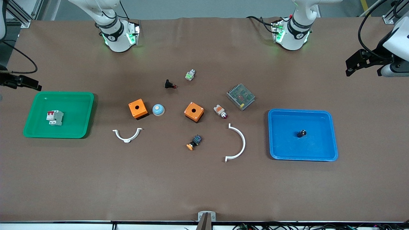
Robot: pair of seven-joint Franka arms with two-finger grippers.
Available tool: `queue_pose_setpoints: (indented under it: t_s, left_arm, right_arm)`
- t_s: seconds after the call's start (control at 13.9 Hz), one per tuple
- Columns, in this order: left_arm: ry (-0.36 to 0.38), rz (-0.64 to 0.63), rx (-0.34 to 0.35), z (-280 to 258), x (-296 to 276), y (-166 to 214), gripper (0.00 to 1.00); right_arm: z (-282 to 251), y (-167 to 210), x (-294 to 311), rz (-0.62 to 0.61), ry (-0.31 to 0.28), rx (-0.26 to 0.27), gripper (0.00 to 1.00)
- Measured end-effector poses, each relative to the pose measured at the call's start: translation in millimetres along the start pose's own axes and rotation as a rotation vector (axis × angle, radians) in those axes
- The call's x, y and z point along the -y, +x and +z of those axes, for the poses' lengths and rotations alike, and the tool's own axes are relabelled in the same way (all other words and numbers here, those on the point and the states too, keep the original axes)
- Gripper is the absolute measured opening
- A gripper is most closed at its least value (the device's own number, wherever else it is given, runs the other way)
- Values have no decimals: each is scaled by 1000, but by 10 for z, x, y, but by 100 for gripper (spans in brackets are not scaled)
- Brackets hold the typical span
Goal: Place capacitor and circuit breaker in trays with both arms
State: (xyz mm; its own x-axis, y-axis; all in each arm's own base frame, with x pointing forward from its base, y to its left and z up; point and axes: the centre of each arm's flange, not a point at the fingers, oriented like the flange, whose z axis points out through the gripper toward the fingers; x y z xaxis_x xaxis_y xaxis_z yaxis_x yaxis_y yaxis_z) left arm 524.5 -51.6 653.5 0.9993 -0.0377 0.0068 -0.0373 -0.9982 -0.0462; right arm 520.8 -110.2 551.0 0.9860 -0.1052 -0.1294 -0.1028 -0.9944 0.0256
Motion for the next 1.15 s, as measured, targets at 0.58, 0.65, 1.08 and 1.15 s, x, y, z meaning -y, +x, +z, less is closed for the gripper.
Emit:
queue_pose_setpoints:
  t_s: [0.58, 0.65, 1.08, 1.15]
  left_arm:
    - [-12, 19, 11, 52, -118, 11, 100]
    - [-12, 19, 14, 64, -119, 18, 100]
    - [-12, 17, 11, 57, -112, 25, 100]
    - [-12, 17, 12, 63, -113, 28, 100]
  right_arm:
    - [-476, -22, 534, 17, 70, -56, 100]
    - [-490, -18, 595, 12, 69, -59, 100]
    - [-616, -22, 871, 43, 68, -81, 100]
    - [-678, -23, 868, 44, 66, -95, 100]
